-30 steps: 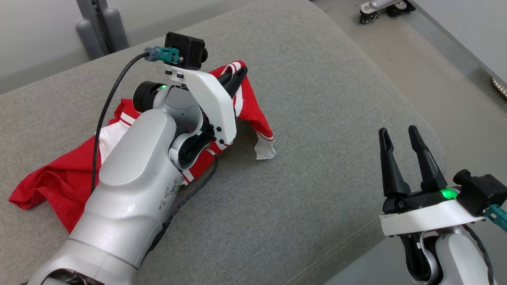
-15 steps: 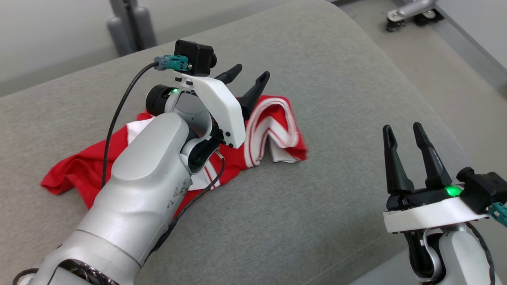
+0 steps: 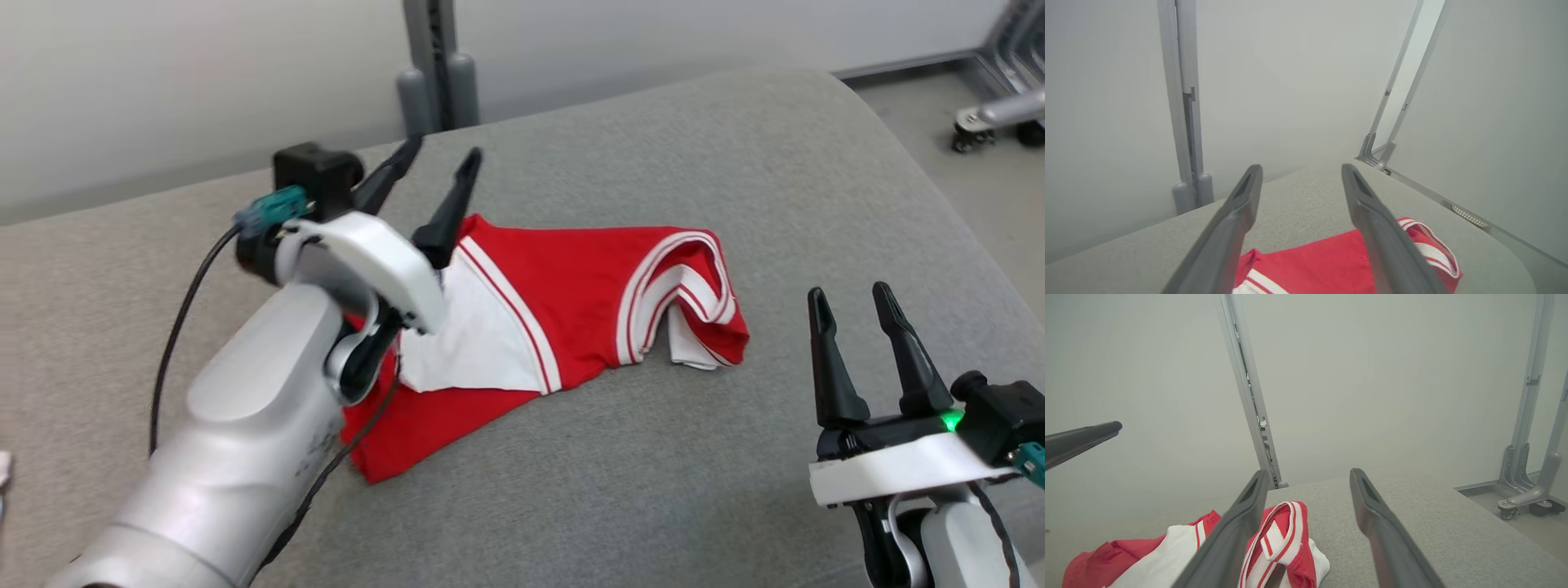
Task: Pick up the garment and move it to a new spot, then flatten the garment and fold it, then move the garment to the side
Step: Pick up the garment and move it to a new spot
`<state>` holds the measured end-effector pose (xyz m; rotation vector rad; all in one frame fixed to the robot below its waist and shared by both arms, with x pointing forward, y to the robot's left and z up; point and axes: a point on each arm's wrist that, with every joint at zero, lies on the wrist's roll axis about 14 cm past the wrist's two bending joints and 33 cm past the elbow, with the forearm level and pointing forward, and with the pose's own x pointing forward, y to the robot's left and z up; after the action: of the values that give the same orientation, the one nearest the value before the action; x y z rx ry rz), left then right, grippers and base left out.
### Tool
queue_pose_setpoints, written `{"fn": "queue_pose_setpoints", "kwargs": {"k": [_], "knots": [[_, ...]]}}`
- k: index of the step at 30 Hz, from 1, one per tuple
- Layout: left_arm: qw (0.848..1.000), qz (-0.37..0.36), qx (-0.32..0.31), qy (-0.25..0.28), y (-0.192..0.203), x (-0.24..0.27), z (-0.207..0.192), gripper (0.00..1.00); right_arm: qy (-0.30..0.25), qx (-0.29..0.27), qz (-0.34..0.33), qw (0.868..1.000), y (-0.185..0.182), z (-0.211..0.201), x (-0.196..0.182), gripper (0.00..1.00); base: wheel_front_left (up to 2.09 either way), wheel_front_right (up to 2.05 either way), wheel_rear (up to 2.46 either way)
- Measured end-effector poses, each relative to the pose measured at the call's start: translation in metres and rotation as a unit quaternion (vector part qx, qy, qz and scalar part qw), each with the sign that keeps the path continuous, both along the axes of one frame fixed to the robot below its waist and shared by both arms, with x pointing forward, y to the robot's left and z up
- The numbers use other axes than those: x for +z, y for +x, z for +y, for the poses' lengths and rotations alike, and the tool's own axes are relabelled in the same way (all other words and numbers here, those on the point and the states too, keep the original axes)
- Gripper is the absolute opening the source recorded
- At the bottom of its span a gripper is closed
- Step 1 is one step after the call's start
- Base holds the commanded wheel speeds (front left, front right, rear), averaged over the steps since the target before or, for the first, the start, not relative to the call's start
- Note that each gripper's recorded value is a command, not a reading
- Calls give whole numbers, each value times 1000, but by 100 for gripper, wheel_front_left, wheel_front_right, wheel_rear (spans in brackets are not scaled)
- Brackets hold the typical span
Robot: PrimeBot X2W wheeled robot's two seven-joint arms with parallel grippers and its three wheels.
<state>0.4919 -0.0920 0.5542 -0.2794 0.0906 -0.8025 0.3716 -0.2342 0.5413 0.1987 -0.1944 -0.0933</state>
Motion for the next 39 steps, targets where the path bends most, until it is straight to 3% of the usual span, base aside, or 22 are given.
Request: {"fn": "queue_pose_setpoints", "kwargs": {"k": [11,21,30,39], "knots": [[984,-27,173,11,-12,-8,128,100,0,47,-5,999,-2,28,1,100,0,0,0],[949,-49,310,6,-53,-8,218,100,5,58,-2,998,-7,34,-3,100,0,0,0],[930,-45,364,5,-95,-23,242,100,10,56,-4,998,-13,34,-2,100,0,0,0],[928,-25,373,0,-115,-40,235,100,11,52,-2,999,-14,31,-4,100,0,0,0]]}}
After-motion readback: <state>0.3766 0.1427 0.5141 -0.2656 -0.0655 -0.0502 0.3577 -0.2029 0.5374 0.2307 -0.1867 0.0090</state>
